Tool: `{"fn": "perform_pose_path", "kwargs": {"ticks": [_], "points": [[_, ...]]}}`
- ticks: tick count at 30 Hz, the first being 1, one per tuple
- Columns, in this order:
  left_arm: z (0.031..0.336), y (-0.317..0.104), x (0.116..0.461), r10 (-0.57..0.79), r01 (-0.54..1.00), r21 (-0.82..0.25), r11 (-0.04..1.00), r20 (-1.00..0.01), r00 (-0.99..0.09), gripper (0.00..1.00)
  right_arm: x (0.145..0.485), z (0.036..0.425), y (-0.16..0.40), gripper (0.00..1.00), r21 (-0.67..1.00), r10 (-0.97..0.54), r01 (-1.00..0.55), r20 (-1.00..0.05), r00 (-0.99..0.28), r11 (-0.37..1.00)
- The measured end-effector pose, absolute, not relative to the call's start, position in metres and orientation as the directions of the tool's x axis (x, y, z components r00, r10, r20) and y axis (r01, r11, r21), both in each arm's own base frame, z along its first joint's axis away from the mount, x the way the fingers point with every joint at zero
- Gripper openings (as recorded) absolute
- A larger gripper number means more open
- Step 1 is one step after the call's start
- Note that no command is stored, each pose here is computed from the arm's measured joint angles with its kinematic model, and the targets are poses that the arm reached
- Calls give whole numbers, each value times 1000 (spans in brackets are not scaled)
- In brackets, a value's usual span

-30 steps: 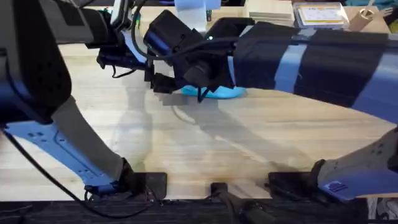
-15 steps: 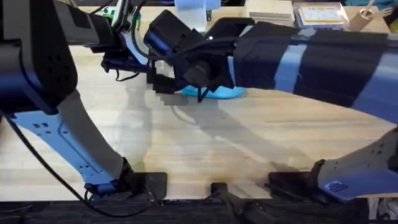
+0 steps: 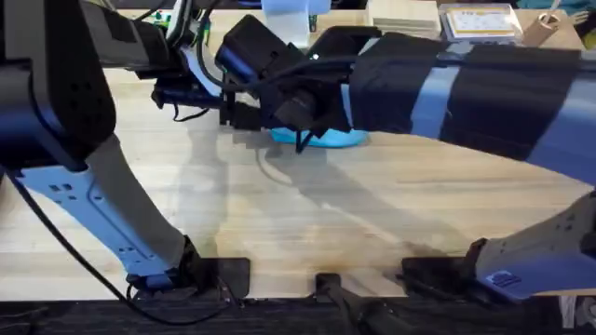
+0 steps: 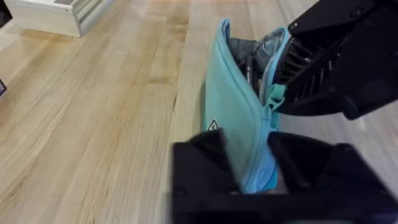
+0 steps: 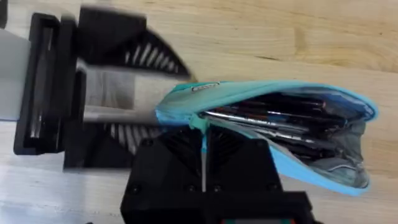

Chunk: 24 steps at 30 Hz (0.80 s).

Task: Unzip the bag, pick up the pens from the table one at a time and place them inside, then zip the bag closed.

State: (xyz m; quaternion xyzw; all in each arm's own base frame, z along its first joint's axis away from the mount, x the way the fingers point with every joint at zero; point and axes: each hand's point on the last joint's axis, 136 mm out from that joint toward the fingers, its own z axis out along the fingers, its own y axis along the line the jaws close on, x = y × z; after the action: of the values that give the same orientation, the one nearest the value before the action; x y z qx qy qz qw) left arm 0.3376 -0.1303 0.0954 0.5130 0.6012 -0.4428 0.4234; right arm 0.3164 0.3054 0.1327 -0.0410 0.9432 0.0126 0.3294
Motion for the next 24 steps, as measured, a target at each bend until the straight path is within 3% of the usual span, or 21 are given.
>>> {"fn": "perform_pose_path", "kwargs": {"ticks": [2,3,4,24], "points": [[95,-130,337,242,992,-101,82,-963,-118,198,316,133,305,31,-4,-69,-86,-622,-780,996],[95,-130,337,242,991,-103,81,-963,-120,90,316,133,305,31,-4,-69,-86,-622,-780,996],[95,-131,337,242,992,-101,80,-963,-118,57,316,133,305,31,-4,-69,-86,-622,-780,996],[95,-133,336,243,991,-107,75,-962,-122,43,310,123,275,31,-100,-106,-61,-554,-826,993]]}}
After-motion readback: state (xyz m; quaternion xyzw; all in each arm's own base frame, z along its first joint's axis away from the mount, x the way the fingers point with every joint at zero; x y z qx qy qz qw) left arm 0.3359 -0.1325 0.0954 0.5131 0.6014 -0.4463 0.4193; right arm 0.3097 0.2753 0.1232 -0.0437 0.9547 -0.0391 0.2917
